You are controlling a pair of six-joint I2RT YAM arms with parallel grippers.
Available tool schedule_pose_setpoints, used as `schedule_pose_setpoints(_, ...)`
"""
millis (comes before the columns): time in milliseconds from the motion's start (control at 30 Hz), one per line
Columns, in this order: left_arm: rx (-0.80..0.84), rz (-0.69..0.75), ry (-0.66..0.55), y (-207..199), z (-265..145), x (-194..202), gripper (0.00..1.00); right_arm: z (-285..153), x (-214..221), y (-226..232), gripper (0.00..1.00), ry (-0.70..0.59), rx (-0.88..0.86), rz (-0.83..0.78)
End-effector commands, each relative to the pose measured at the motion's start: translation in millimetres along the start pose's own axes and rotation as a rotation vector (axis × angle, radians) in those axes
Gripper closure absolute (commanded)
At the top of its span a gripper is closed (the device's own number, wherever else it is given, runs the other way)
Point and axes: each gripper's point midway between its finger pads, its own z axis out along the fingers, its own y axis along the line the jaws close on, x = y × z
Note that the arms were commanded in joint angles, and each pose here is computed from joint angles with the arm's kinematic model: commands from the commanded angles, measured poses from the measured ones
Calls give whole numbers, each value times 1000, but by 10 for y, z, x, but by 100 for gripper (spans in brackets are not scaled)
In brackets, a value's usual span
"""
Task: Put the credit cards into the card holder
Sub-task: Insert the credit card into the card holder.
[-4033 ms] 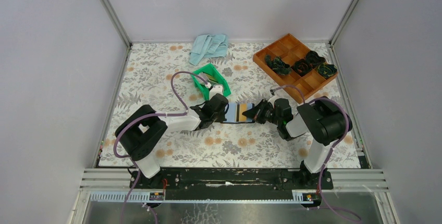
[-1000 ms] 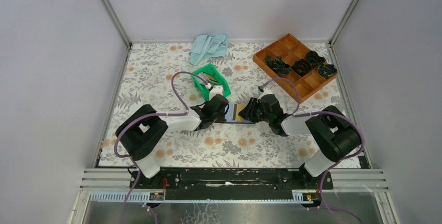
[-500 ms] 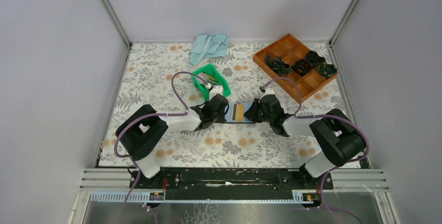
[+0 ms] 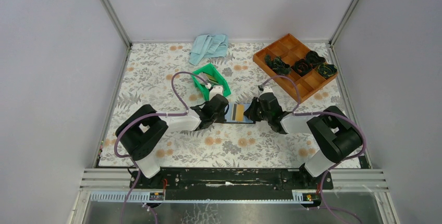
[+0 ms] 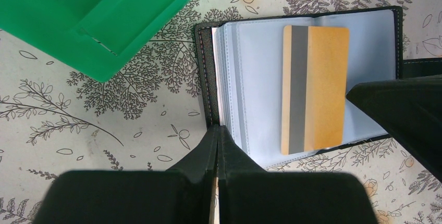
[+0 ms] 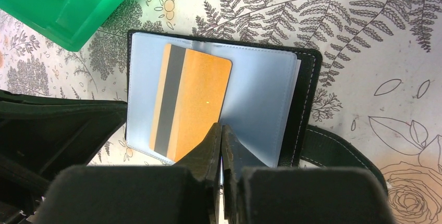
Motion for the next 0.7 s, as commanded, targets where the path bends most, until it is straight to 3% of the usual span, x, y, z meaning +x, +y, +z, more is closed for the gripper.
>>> schedule_pose_setpoints(0,-57,47,78,196,23,291,100,52,-142,53,97,-48,2,-17)
schedule_pose_setpoints(667,-47,45,84,166,47,293,100,124,-102,247,98,-23,-103,10)
